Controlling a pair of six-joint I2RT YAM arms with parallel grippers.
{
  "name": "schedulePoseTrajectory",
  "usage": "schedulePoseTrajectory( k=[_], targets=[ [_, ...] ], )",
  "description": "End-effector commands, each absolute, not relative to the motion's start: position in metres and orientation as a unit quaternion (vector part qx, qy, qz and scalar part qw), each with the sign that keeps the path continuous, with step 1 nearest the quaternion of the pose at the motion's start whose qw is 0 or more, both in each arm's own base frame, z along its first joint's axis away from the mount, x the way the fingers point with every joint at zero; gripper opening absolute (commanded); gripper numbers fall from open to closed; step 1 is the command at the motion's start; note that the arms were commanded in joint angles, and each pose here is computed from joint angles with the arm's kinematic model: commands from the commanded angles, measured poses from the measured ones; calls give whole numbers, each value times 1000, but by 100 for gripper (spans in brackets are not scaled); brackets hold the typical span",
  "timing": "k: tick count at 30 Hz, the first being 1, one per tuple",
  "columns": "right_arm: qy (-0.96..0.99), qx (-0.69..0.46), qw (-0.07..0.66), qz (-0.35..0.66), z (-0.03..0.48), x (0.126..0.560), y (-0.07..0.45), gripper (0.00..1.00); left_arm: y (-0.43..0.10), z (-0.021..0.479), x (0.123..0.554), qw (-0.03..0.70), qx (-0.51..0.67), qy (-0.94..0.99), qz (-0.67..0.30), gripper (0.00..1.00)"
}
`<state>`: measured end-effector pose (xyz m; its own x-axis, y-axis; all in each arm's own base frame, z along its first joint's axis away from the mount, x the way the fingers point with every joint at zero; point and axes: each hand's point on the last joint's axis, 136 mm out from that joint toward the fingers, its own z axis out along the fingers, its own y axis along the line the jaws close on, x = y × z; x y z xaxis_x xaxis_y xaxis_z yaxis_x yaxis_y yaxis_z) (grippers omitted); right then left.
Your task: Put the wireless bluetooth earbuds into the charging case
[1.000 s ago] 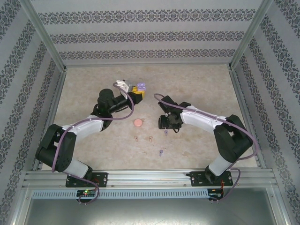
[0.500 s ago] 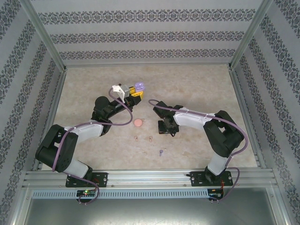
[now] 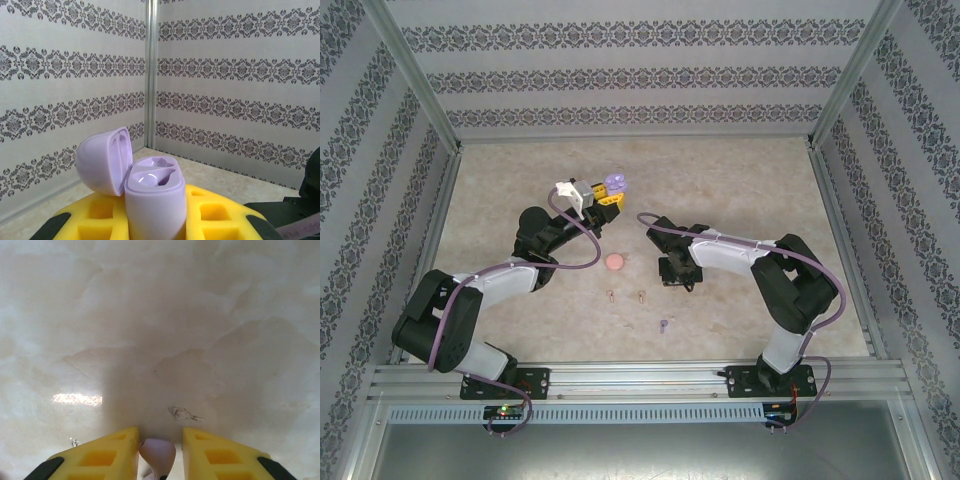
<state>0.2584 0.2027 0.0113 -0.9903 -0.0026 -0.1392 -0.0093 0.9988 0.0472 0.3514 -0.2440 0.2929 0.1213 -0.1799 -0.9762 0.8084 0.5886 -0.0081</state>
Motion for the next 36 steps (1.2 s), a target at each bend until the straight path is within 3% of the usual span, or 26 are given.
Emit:
schedulePoseTrajectory(
  k=[1, 8, 24, 36],
  targets=[
    [998, -11, 61, 16, 1, 254, 207, 26, -244, 310, 343, 714, 286, 531, -355, 0],
    [998, -11, 58, 13, 1, 248, 210, 31, -245, 310, 344, 713, 285, 532, -357, 0],
    [999, 0, 38, 3, -5, 237, 210, 28, -246, 310, 345, 711, 284, 533, -360, 0],
    [999, -4, 47, 7, -3, 240, 212, 14, -246, 310, 347, 710, 280, 535, -363, 0]
  ],
)
